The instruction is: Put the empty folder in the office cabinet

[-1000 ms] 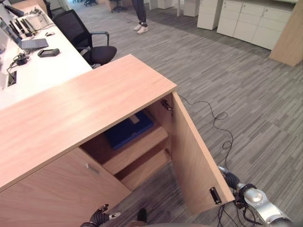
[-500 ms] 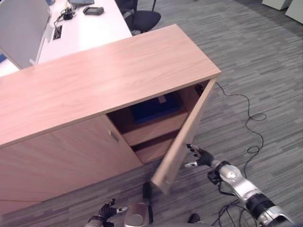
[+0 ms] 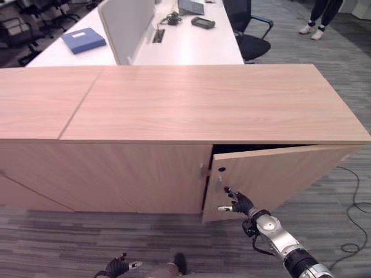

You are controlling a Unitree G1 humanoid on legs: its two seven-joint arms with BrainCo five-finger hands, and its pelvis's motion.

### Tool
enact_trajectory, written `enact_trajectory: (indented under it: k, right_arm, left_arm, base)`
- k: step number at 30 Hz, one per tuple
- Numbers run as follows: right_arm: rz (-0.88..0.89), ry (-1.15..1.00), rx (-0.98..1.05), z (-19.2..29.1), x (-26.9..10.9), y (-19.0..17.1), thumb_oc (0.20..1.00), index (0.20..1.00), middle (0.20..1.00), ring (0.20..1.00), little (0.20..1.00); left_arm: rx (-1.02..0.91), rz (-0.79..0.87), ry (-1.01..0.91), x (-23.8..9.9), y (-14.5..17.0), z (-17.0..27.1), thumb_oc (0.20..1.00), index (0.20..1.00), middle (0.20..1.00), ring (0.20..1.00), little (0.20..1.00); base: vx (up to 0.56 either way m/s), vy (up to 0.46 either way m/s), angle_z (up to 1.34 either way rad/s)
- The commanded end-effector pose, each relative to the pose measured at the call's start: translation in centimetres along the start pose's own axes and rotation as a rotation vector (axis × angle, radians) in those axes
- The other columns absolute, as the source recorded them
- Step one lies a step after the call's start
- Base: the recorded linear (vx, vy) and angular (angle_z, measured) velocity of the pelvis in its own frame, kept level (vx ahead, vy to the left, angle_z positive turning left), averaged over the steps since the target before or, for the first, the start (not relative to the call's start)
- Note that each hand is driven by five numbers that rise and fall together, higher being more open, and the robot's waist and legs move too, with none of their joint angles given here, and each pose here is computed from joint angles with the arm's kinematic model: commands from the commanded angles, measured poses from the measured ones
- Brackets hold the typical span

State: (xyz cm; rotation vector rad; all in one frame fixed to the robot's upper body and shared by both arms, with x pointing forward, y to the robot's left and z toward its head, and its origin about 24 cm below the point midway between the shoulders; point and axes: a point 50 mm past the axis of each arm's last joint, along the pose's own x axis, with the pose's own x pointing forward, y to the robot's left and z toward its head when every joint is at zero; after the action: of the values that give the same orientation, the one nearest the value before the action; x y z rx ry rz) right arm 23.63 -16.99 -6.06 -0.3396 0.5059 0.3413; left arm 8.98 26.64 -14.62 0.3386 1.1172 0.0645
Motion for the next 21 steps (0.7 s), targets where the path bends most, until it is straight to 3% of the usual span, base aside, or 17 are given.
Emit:
enact_trajectory:
  k: [1,14,21]
  right_arm:
    - [-0.080,-0.218,0.045,5.6,1.4,-1.5,1.000,1.000,1.000,1.000,1.000]
    - [-0.530,-0.092,0.170,3.7,0.2,-11.5,1.000,1.000,1.000,1.000,1.000]
    - [-0.639,0.002,0.198,2.4,-0.8,-14.7,1.000,1.000,1.000,1.000,1.000]
  left_arm:
    - [0.058,0.039,-0.067,0.3,1.3,1.9,1.000,1.000,1.000,1.000,1.000]
    - [0.119,-0.011,-0.025,0.1,0.0,0.3,1.000,1.000,1.000,1.000,1.000]
    - [0.151,-0.044,-0.042,0.1,-0.6,0.7,1.000,1.000,1.000,1.000,1.000]
  base:
    - [0.10,-0.073,0.51]
    - [0.07,-0.069,0.37]
    - [0.00,-0.033,-0.01]
